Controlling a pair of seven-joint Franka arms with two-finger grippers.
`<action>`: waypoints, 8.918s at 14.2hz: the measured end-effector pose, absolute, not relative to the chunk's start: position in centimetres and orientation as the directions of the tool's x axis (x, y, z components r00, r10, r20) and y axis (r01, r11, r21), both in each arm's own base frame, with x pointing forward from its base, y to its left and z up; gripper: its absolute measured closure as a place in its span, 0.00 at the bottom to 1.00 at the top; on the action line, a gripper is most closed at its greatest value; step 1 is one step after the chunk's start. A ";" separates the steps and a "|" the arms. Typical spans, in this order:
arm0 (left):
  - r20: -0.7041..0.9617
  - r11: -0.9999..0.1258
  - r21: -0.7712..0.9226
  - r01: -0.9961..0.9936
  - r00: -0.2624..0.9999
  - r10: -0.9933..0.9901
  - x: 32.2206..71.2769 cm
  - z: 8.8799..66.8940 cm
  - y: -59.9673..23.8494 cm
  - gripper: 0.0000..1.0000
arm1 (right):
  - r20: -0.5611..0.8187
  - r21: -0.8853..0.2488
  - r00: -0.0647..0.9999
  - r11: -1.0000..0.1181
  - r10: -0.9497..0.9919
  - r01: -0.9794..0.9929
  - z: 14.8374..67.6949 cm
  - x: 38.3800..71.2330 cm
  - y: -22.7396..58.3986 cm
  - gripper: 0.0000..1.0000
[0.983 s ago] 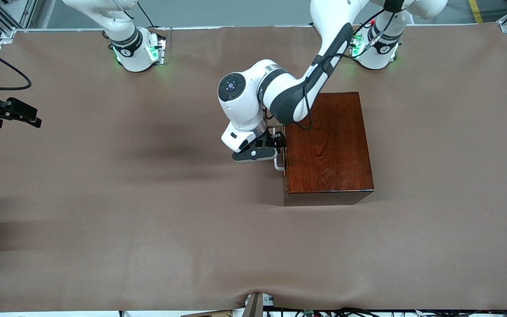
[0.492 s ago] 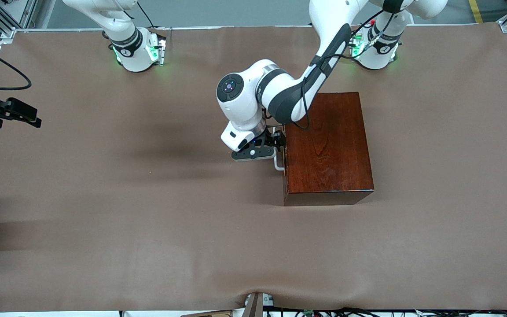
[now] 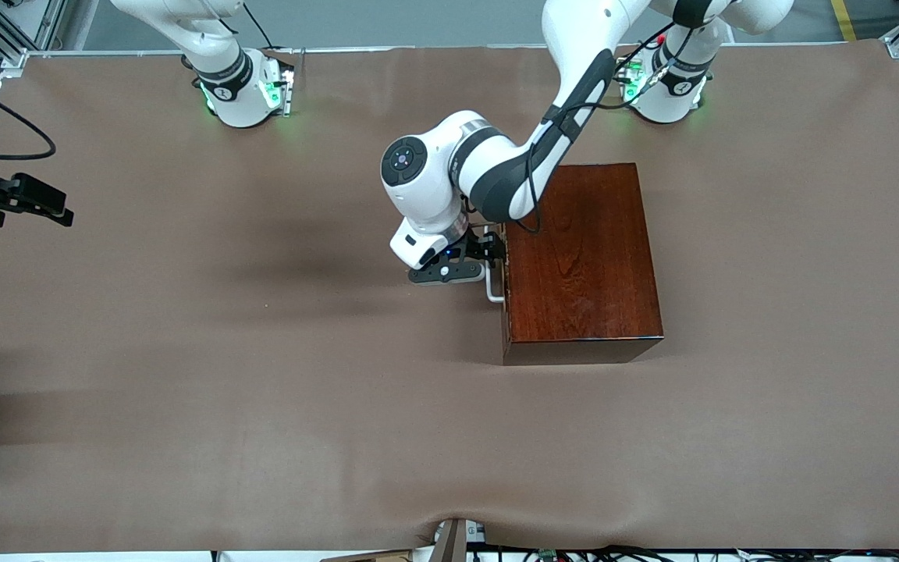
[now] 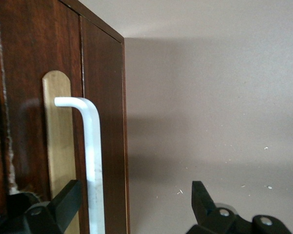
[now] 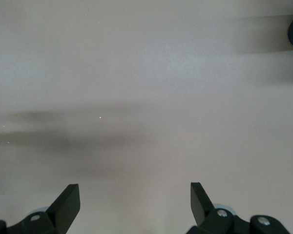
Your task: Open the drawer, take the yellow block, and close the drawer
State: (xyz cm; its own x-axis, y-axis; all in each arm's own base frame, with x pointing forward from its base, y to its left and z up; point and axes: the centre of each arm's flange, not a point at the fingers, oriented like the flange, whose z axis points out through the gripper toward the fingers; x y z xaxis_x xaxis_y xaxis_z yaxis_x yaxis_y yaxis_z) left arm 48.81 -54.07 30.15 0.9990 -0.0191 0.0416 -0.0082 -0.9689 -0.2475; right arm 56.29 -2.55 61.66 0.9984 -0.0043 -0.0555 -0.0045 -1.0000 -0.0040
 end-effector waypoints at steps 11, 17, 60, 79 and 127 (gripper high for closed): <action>0.066 -0.978 -0.207 0.020 0.998 0.006 48.2 29.6 -55.4 0.00 | -0.055 -0.004 0.998 -1.000 -0.004 -0.004 61.7 56.3 -2.5 0.00; 0.050 -0.987 -0.153 0.050 0.998 0.043 48.4 29.8 -55.6 0.00 | -0.055 -0.004 0.998 -1.000 -0.004 -0.004 61.7 56.3 -2.5 0.00; 0.157 -0.976 0.215 0.016 0.986 0.051 47.6 32.6 -61.6 0.00 | -0.054 -0.004 0.999 -1.000 0.000 -0.001 61.7 56.3 -2.3 0.00; 0.016 -0.895 0.039 0.443 0.896 0.444 59.7 49.9 -36.4 0.00 | 0.034 -0.053 0.975 -0.975 -0.219 -0.217 60.5 55.6 22.3 0.00; -0.053 -0.320 0.011 0.947 0.320 0.946 58.5 56.7 -8.1 0.00 | -0.199 -0.192 0.066 -0.027 -0.978 -0.981 31.9 55.6 52.7 0.40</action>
State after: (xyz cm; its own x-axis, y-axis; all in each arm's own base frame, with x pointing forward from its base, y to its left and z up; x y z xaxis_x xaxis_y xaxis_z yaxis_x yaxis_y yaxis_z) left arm 58.53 -8.07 56.74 0.3197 0.9460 -0.0533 0.9475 -0.3196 0.0111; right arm 55.65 52.68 31.93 0.0656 -0.9779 -0.1986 -0.9811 -0.0269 -0.1915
